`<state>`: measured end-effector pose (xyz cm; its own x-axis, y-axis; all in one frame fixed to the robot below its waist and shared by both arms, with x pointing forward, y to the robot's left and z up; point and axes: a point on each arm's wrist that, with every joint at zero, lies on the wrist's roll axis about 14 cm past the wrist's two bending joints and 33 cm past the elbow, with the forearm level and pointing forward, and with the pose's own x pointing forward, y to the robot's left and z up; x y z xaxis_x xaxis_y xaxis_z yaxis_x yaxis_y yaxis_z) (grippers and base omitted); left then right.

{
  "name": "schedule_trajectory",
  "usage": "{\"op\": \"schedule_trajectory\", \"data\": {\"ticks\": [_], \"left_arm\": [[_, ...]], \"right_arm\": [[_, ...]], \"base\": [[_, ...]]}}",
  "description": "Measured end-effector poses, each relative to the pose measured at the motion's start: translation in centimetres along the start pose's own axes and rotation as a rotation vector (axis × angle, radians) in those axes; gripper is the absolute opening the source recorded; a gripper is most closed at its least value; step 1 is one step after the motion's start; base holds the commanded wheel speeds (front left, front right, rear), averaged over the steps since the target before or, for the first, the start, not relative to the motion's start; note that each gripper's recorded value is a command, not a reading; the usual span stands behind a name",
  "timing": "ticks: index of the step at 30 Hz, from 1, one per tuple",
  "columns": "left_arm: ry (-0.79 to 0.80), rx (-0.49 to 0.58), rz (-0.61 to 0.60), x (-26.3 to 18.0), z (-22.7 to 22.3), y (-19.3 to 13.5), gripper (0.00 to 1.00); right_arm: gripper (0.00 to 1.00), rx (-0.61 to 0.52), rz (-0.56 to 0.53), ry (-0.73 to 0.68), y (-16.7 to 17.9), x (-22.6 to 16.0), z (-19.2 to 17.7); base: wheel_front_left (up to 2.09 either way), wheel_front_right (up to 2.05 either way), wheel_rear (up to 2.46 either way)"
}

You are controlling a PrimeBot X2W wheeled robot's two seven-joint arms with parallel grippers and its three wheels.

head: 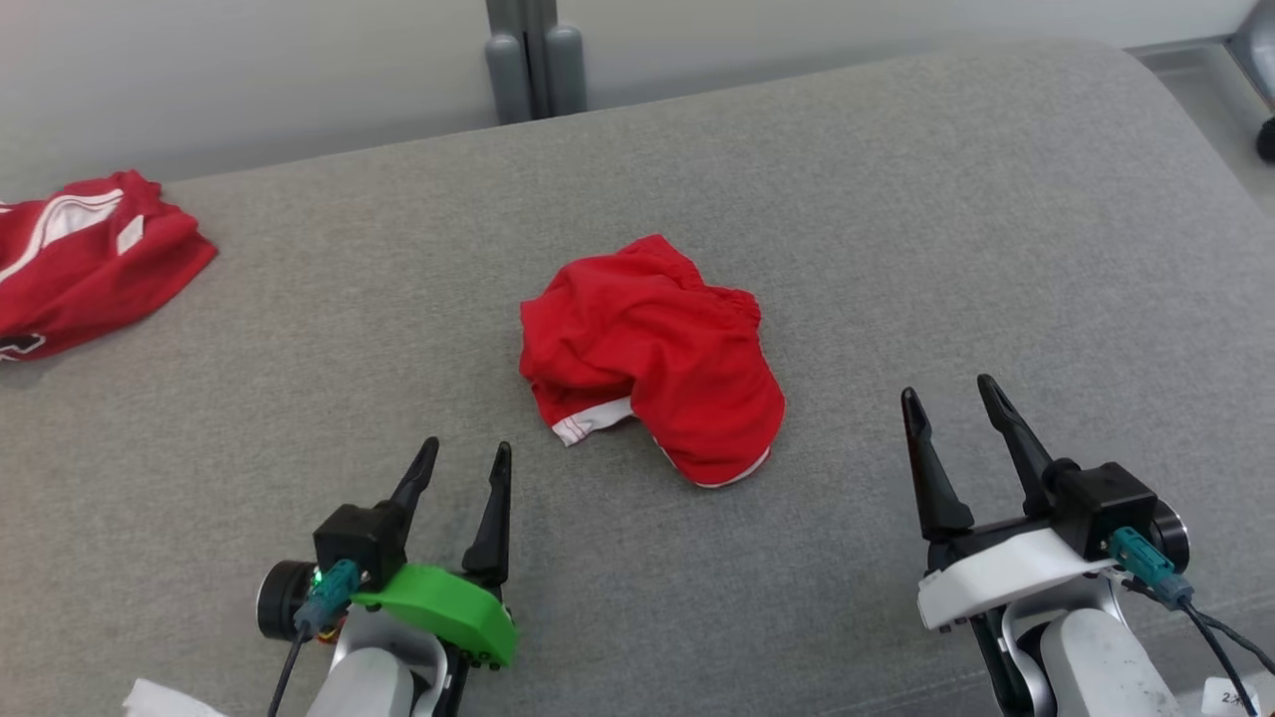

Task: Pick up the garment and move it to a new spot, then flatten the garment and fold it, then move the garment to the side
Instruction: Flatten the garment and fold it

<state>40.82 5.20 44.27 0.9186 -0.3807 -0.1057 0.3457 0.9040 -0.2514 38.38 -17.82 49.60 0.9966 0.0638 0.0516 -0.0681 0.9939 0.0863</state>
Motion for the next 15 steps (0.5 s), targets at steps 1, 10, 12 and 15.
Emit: {"op": "schedule_trajectory", "data": {"ticks": [1, 10, 12, 15], "left_arm": [[0.019, -0.002, -0.023, 0.5, -0.6, -0.6, 1.0], [0.183, -0.032, -0.121, 3.5, -5.5, -3.3, 1.0], [0.209, -0.039, -0.137, 4.2, -6.4, -3.7, 1.0], [0.239, -0.042, -0.146, 5.0, -7.3, -3.9, 1.0]], "right_arm": [[1.0, 0.001, -0.013, 0.004, -0.4, -0.1, -0.1], [1.0, -0.009, -0.118, 0.038, -3.8, -1.1, -1.0], [1.0, -0.008, -0.14, 0.045, -4.5, -1.3, -1.2], [1.0, -0.01, -0.162, 0.059, -5.2, -1.6, -1.6]], "base": [[0.0, 0.0, 0.0], [0.0, 0.0, 0.0], [0.0, 0.0, 0.0], [0.0, 0.0, 0.0]]}}
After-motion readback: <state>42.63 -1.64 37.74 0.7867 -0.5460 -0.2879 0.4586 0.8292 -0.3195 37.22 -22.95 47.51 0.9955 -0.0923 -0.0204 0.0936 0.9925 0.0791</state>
